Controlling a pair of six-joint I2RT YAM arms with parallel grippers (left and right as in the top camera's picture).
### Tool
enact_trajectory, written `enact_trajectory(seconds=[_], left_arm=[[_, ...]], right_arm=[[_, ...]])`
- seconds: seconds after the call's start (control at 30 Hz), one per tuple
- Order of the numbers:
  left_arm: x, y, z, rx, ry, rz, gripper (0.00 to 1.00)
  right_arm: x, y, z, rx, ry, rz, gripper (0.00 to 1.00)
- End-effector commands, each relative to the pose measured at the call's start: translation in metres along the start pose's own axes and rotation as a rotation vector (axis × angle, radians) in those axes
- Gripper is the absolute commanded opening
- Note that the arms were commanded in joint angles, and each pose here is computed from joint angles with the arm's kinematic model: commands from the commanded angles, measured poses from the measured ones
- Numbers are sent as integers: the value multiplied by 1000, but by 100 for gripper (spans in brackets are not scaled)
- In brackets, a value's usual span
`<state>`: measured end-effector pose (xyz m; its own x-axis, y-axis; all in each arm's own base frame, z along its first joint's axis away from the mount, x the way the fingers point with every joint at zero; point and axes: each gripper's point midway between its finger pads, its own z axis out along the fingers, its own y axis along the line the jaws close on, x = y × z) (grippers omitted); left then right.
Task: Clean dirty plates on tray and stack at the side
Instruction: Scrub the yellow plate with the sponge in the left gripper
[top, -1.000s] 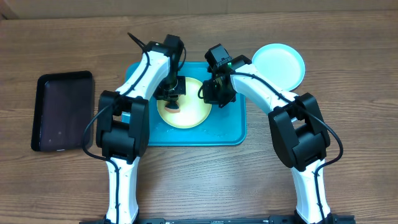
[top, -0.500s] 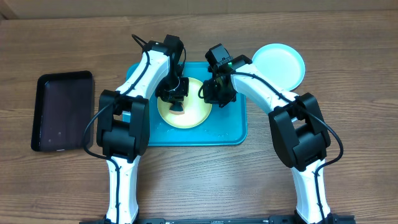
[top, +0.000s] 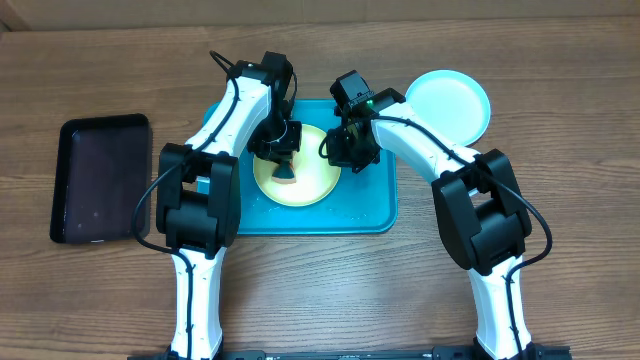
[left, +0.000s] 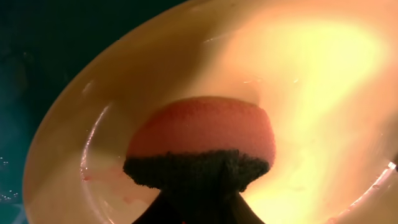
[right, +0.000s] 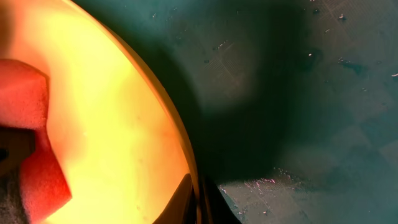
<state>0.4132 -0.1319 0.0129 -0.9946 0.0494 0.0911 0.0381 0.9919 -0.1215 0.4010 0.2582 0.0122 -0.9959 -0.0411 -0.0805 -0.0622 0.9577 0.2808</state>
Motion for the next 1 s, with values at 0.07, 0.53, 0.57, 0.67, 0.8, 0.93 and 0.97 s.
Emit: enact_trajectory(seconds=[0.07, 0.53, 0.57, 0.67, 0.8, 0.93, 0.97], left_arm=[[-6, 5, 2, -14, -6, 1, 17], [1, 6, 9, -19, 21, -18, 4], [5, 8, 12, -28, 32, -18, 4], [12, 27, 25, -128, 45, -24, 4], [13, 83, 19, -449, -12, -142, 4], [4, 119, -7, -684, -106, -210, 4], [1, 122, -13, -712, -122, -213, 4]], right_arm=[[-6, -6, -6, 23, -30, 7, 4], [-6, -6, -6, 23, -30, 7, 4], [-6, -6, -6, 23, -30, 7, 4], [-6, -6, -6, 24, -28, 7, 4], [-4, -7, -6, 27, -22, 8, 4], [-4, -7, -6, 28, -20, 9, 4], [-4, -7, -6, 28, -20, 9, 4]])
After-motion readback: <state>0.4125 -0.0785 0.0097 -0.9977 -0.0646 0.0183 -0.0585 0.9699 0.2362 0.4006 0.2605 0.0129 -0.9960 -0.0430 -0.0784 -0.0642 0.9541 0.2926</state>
